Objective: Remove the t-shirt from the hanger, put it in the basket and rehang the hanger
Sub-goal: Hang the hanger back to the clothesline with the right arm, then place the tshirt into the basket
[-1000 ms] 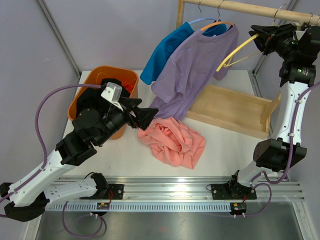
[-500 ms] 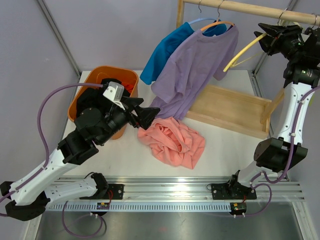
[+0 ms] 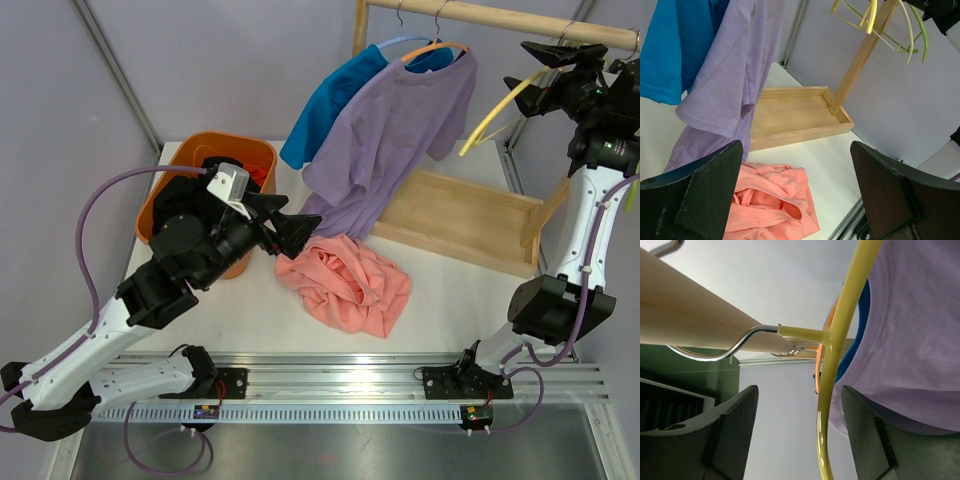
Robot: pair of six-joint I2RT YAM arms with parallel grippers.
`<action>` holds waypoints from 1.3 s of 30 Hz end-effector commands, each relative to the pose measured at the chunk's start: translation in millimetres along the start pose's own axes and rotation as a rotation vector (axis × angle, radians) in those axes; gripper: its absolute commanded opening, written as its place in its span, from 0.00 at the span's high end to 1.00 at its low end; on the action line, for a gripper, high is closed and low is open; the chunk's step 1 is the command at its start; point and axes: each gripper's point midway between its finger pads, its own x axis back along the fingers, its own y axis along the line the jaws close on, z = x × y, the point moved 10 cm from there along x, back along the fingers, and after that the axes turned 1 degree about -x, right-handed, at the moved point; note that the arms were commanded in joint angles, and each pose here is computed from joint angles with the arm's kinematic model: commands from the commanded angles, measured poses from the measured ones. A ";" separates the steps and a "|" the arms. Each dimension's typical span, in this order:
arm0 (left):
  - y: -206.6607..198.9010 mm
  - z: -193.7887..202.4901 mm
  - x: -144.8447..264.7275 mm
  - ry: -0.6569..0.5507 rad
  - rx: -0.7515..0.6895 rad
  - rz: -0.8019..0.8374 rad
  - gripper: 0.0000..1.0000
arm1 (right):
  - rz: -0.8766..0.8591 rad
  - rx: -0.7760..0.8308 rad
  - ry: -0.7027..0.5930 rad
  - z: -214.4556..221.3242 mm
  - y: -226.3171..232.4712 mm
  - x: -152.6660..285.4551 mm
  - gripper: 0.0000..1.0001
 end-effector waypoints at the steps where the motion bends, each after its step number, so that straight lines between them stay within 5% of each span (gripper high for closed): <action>1: -5.8 -11.5 2.6 -0.058 0.016 0.041 0.08 | -0.022 0.126 -0.024 15.9 10.5 17.3 0.24; 7: -4.5 -10.4 7.4 -0.064 0.019 0.042 0.07 | 0.040 0.274 -0.114 24.1 9.2 29.8 0.01; 12: -4.1 -9.1 7.7 -0.067 0.019 0.044 0.07 | 0.086 0.456 -0.216 31.3 19.4 43.9 0.01; 22: -3.3 -5.1 9.3 -0.067 0.025 0.051 0.06 | 0.164 0.543 -0.221 41.9 8.7 59.5 0.00; 32: -1.4 -0.6 6.1 -0.060 0.004 0.046 0.06 | 0.067 0.758 -0.036 78.3 13.6 87.6 0.01; 39: -2.8 2.4 0.5 -0.051 -0.009 0.065 0.06 | -0.027 1.176 0.165 108.7 10.5 121.1 0.00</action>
